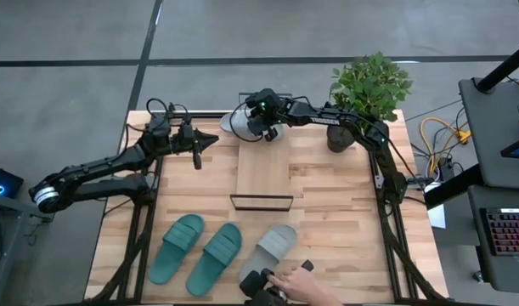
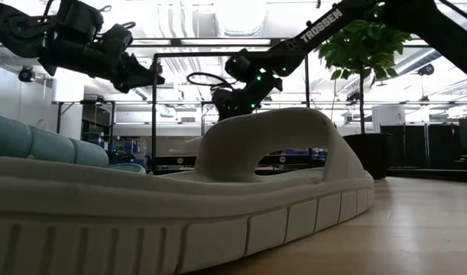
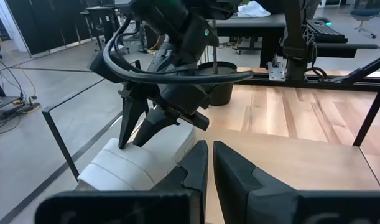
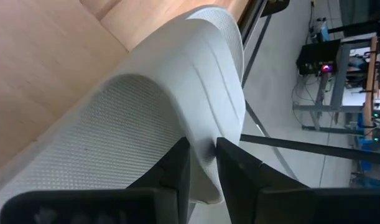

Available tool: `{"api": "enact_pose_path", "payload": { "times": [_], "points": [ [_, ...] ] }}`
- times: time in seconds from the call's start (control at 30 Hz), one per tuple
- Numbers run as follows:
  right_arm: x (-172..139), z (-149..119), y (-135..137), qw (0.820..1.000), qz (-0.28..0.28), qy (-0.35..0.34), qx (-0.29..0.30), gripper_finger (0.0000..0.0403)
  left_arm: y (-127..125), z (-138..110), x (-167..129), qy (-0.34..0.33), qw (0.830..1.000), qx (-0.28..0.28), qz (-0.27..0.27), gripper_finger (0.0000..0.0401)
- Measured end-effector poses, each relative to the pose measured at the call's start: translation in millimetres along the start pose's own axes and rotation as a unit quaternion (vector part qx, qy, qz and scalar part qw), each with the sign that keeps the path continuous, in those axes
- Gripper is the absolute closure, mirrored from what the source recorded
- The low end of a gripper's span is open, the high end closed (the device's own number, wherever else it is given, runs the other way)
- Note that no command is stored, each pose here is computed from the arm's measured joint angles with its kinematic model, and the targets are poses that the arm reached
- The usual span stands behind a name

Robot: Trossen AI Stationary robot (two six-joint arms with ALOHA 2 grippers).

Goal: Pick and place slides into the shelf
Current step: Put the right gray slipper on the shelf

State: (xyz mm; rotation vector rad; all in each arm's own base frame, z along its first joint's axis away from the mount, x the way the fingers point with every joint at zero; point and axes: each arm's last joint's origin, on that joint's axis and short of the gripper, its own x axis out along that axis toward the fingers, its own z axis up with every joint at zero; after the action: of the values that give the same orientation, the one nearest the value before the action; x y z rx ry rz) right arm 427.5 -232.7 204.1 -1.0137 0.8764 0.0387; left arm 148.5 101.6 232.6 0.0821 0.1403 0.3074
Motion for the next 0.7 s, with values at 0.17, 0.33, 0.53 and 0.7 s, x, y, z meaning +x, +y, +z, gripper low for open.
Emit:
{"api": "enact_pose_path", "payload": {
  "times": [0.17, 0.33, 0.53, 0.7],
  "points": [
    [-1.3, -1.9, -4.0, 1.000, -0.006, 0.000, -0.001, 0.0359, -0.3, -2.1, -0.1, 0.003, 1.000, -0.001, 0.000, 0.0390],
    [-0.7, -1.8, -2.7, 1.000, -0.006, -0.001, -0.007, 0.0391, -0.4, -2.5, -0.1, 0.003, 1.000, -0.001, 0.000, 0.0390],
    [-1.0, -1.7, -3.2, 1.000, -0.006, 0.000, -0.027, 0.0393, -0.7, -4.0, -0.2, 0.005, 1.000, -0.003, -0.001, 0.0390],
    [-2.1, -1.9, -4.7, 0.999, -0.003, -0.015, -0.038, 0.0394, -0.9, -4.8, -0.5, 0.006, 1.000, -0.004, -0.001, 0.0390]
  ]
}}
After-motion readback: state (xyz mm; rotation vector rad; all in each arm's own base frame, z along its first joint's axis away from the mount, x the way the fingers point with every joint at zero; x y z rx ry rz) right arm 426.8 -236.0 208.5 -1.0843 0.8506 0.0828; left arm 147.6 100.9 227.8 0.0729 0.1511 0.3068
